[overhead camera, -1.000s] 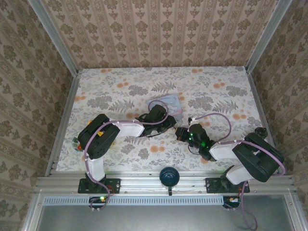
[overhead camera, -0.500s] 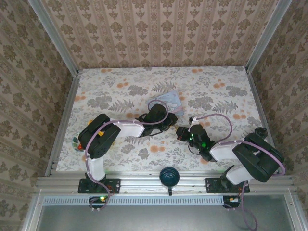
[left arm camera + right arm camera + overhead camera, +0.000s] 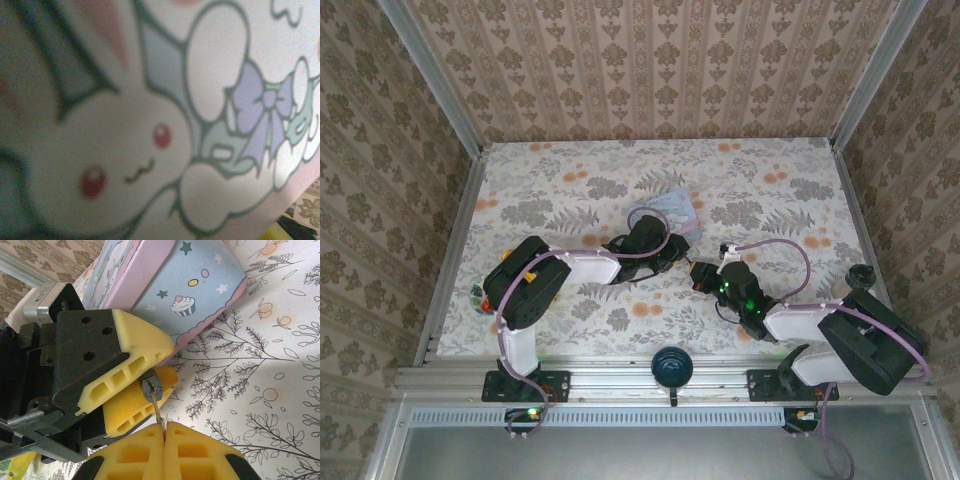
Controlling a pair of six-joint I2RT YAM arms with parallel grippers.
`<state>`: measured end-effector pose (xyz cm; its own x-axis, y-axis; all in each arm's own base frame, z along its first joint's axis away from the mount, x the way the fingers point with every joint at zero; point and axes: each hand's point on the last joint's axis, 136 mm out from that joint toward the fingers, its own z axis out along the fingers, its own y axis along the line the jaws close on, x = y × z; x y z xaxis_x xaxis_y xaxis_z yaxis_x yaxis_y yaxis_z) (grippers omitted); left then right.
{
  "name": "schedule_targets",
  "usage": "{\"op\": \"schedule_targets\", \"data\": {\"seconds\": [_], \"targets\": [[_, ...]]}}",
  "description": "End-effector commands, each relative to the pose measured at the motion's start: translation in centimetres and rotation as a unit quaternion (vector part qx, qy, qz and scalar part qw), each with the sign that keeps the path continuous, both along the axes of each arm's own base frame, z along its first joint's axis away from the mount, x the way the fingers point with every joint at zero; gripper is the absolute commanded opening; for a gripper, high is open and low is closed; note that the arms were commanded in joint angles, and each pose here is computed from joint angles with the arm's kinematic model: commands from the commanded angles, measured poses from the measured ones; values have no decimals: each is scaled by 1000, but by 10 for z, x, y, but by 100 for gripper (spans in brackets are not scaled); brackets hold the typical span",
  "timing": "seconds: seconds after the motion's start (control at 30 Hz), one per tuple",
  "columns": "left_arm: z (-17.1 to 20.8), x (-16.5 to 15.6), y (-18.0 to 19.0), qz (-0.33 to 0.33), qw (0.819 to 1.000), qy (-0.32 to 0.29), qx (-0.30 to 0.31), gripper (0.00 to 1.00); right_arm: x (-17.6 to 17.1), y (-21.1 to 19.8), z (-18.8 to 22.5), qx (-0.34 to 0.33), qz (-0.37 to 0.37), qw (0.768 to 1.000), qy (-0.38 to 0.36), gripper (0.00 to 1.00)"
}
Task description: Unlock the padlock with the key
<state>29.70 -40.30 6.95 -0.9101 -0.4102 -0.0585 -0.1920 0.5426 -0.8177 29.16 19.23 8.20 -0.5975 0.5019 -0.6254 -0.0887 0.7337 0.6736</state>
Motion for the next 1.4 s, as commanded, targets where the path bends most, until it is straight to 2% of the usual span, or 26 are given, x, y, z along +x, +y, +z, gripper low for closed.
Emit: {"op": "schedule_targets", "data": {"seconds": [0.0, 0.73, 1.37], "targets": [[-51, -29, 10, 0, 993, 113, 38, 24, 5, -6, 3, -10, -21, 1000, -10, 0], [-60, -33, 11, 2, 991, 129, 34, 24, 14, 5, 6, 3, -13, 1000, -23, 0], [-60, -33, 9, 1, 991, 129, 29, 24, 9, -8, 13, -6, -29, 999, -28, 0]]}}
